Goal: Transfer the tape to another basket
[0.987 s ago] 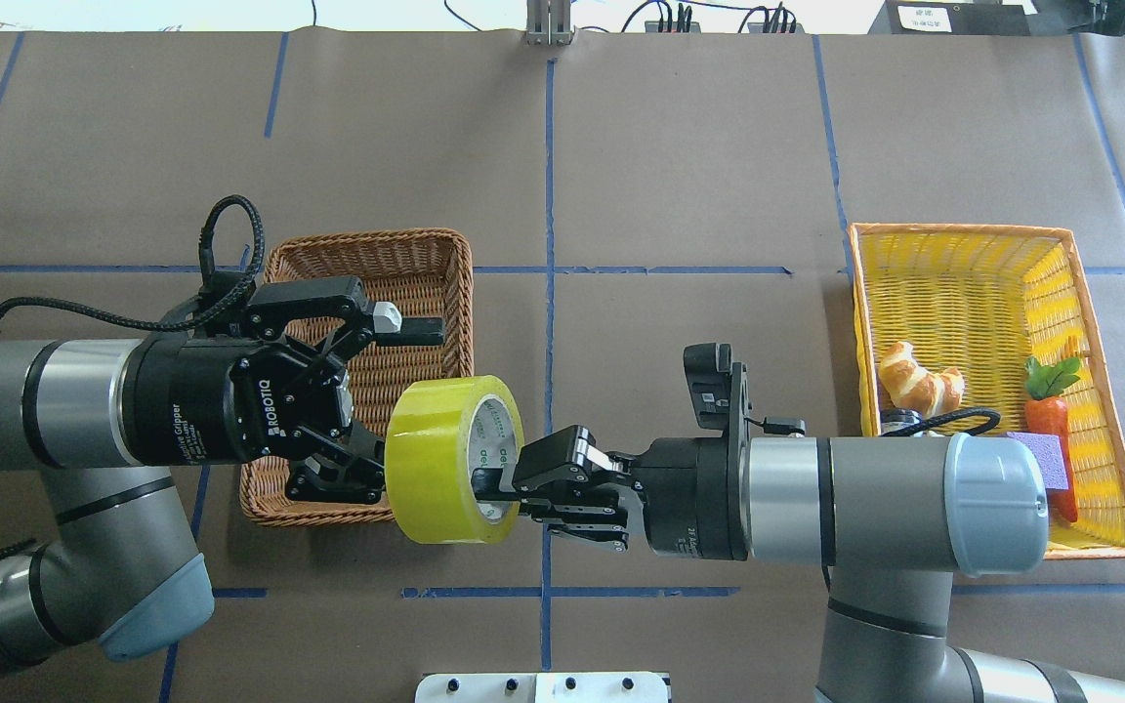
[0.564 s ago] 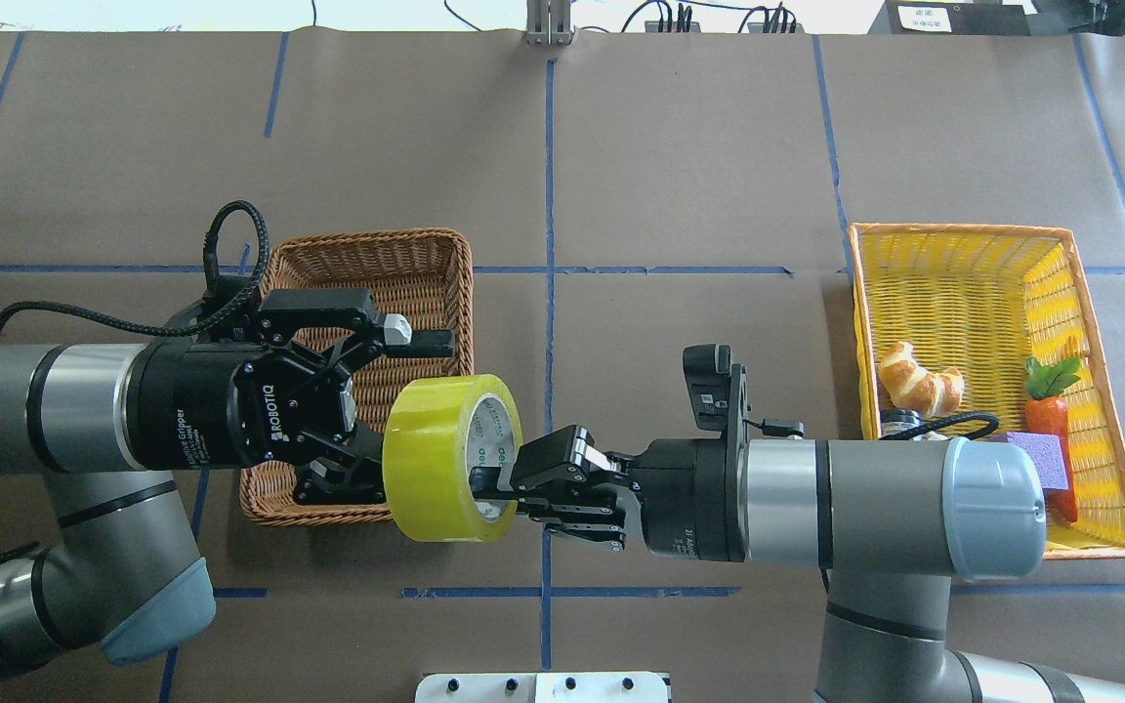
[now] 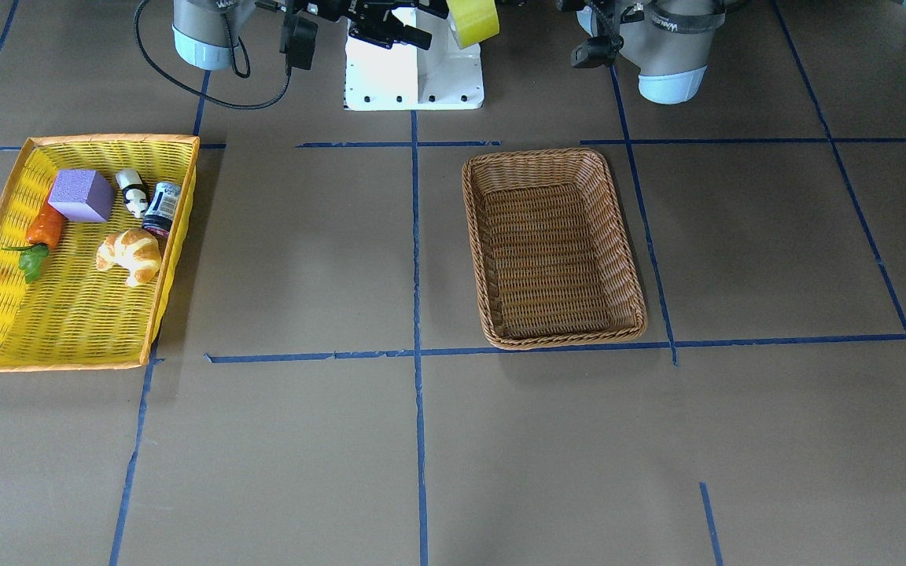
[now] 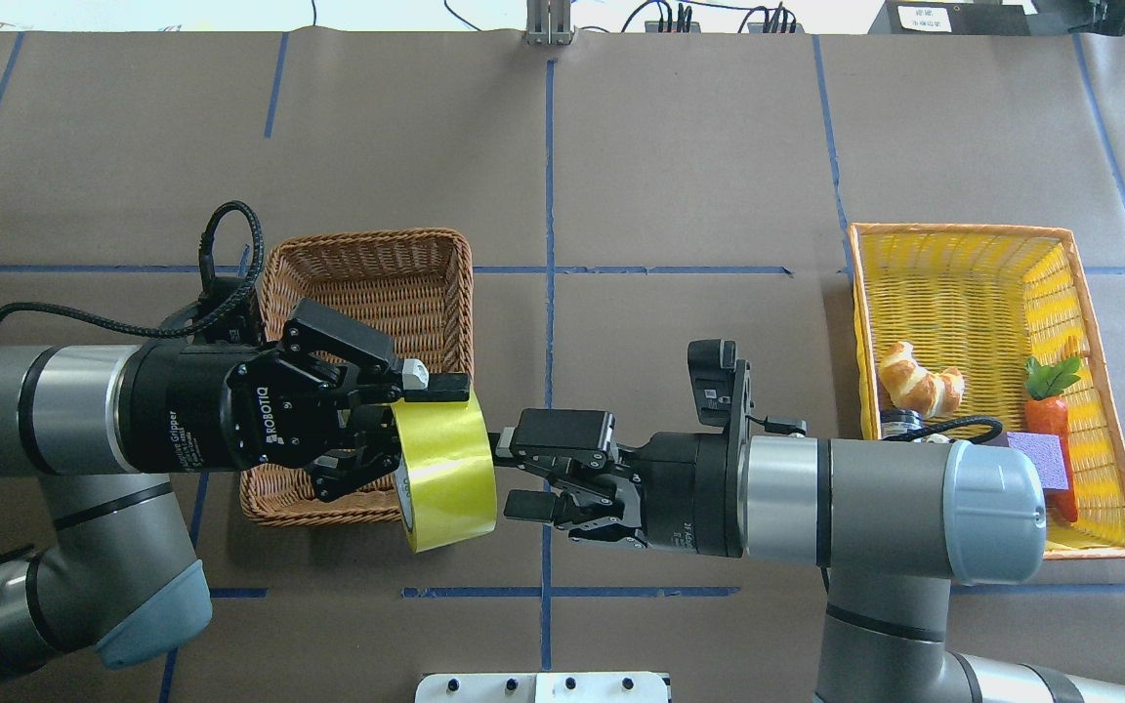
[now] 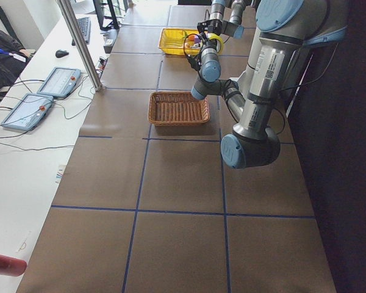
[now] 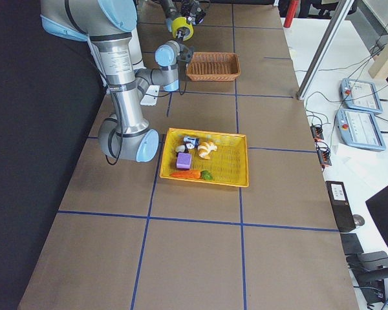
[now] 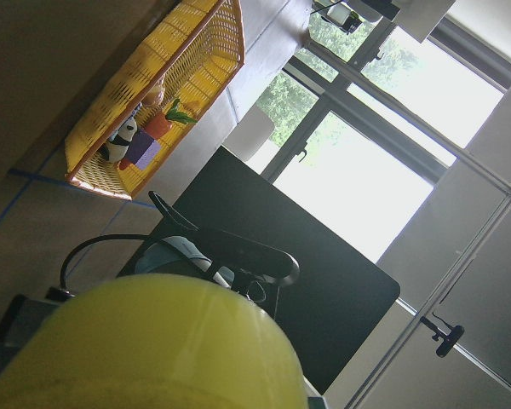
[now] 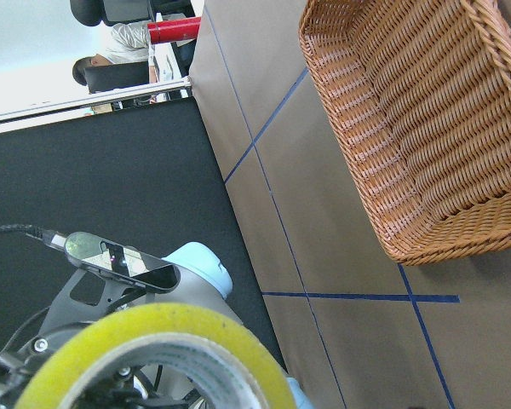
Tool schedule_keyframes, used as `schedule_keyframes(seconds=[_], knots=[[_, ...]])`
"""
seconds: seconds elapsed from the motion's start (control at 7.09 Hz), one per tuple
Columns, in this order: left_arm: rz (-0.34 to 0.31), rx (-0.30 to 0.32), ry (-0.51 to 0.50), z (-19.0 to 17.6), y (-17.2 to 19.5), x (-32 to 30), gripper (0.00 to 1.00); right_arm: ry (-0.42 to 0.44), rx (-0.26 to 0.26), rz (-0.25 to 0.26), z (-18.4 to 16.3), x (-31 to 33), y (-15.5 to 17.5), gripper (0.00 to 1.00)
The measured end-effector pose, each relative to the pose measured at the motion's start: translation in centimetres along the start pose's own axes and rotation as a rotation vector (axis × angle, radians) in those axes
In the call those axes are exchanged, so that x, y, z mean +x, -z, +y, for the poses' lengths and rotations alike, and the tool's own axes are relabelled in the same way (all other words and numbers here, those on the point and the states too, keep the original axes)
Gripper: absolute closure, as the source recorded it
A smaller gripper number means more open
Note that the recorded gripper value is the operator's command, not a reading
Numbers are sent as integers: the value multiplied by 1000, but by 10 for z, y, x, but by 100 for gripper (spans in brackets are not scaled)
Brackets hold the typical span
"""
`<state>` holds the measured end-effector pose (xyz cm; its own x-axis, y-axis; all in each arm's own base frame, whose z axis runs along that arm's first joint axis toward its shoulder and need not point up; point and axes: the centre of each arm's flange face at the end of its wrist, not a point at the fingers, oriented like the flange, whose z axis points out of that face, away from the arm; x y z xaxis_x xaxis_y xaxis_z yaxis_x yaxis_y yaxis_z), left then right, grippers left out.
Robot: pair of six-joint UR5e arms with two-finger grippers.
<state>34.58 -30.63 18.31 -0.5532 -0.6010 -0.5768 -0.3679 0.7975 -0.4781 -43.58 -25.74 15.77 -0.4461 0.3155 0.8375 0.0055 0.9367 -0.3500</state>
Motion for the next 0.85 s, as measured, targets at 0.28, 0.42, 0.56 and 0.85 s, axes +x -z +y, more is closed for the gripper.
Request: schedule_keyframes(seconds=[0.28,0.42,0.56,0.85], knots=[[-1,-1,-2,2,3,1,98,-1,9,-5,0,0,0,1],[0,-2,-8,4,7,4,98,-1,10,-6,0,0,0,1],[-11,5,-22,1,14,8,98,1,12,-7,-1,-1,1,1],[-97,62,-63,-16,33,24,98,14,36,-7,-10,-3,6,0]])
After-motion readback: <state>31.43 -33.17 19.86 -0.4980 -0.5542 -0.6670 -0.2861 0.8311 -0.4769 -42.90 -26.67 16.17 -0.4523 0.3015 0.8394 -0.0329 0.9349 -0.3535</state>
